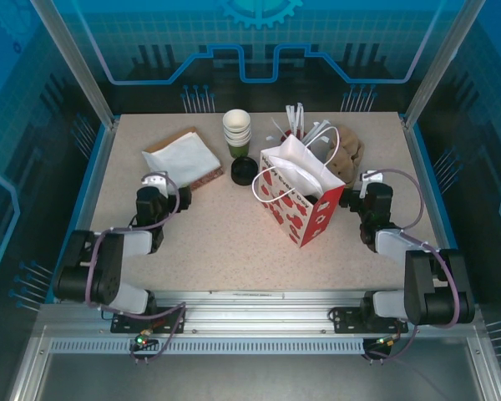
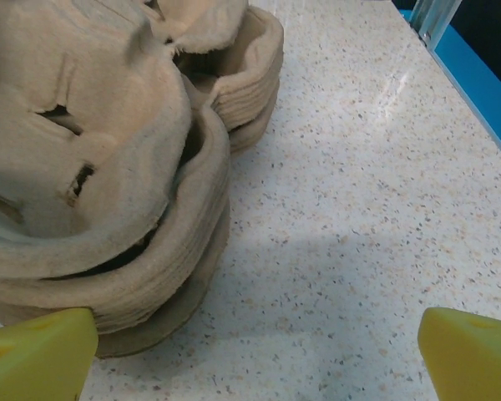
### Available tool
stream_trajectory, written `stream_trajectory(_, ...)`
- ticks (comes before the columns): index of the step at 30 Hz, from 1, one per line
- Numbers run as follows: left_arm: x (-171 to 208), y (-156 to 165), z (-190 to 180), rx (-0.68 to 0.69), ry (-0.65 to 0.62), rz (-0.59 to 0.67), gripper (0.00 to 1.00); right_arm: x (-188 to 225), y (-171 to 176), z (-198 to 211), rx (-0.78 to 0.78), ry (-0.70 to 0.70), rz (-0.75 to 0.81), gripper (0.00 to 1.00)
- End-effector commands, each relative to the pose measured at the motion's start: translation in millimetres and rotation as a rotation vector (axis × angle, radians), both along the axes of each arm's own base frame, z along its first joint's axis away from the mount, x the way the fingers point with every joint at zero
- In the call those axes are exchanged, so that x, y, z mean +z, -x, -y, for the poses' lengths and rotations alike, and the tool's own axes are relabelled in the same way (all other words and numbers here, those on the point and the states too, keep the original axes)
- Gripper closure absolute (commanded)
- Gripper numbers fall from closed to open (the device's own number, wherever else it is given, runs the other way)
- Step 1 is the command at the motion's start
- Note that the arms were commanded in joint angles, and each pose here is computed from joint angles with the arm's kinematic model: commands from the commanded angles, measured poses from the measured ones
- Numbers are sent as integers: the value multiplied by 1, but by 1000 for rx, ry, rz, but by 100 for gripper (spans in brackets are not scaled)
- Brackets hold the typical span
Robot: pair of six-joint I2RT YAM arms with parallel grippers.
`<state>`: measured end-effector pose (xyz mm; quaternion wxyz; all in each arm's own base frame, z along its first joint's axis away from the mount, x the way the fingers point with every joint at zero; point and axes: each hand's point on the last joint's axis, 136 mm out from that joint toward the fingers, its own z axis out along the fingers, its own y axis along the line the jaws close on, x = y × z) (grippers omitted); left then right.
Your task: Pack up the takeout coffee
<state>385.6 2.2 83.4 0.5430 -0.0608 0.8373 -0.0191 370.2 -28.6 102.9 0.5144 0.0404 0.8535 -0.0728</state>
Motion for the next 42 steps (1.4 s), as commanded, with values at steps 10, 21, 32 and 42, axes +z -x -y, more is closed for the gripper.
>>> stream_trajectory(10, 11, -12, -1, -15, -21, 82, 1, 15, -8, -32, 140, -48, 178, 0)
stream_trajectory(21, 10, -11, -1, -16, -20, 80, 1, -7, -25, -45, 164, 2, 95, 0)
stream_trajectory(32, 10, -11, -1, -18, -19, 80, 1, -8, -25, -45, 163, 4, 95, 0)
stream_trajectory(42, 10, -11, 0, -18, -19, 79, 1, -8, -25, -46, 165, 5, 94, 0)
